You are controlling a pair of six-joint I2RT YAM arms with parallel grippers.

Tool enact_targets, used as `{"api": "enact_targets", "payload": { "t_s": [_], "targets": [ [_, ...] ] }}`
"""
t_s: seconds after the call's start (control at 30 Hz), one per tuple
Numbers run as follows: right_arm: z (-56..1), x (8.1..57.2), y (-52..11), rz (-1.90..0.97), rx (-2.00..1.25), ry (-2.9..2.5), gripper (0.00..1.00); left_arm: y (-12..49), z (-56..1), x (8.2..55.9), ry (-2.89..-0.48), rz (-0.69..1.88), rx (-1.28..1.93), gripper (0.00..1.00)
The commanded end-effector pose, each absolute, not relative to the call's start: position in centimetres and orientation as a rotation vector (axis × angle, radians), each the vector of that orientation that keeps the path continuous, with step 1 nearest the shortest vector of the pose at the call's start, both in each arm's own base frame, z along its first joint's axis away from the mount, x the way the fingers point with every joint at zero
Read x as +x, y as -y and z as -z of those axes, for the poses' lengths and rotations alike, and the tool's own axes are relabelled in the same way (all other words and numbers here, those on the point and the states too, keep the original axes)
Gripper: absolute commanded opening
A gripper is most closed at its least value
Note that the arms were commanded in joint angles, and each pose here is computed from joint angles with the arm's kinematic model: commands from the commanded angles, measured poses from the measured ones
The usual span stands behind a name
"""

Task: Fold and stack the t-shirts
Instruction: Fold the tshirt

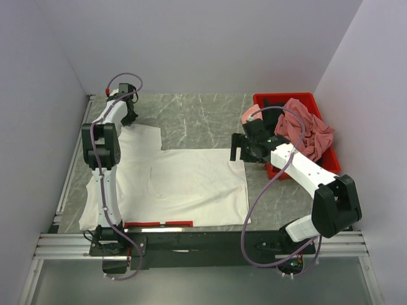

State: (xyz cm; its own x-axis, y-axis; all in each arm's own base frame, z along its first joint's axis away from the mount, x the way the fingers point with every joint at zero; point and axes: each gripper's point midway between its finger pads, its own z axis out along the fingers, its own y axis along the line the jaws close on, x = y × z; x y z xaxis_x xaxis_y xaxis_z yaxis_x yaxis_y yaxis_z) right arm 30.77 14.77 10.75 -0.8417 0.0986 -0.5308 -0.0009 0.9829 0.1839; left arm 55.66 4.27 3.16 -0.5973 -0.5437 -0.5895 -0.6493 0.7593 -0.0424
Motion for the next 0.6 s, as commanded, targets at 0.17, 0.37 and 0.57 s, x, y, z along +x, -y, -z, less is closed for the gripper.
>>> {"api": "enact_targets", "payload": {
  "t_s": [0.17,0.37,0.57],
  "targets": [
    [-11.8,35.0,-14.7,-0.165,0.224,-2.492,0.97,-2.5,-12.3,56.9,-2.16,-0.092,-0.82,0.0],
    [-10.7,38.1,-15.1,-0.097,0.294,-2.499,0.93,-2.3,-12.7,55.3,-2.157,-0.102,-0.806,0.0],
    [-8.6,41.0,-15.0,-0.036,0.406,-2.514,0.89,-1.7,-13.4,53.6,-2.151,-0.059,-0.8,0.0]
  ]
}}
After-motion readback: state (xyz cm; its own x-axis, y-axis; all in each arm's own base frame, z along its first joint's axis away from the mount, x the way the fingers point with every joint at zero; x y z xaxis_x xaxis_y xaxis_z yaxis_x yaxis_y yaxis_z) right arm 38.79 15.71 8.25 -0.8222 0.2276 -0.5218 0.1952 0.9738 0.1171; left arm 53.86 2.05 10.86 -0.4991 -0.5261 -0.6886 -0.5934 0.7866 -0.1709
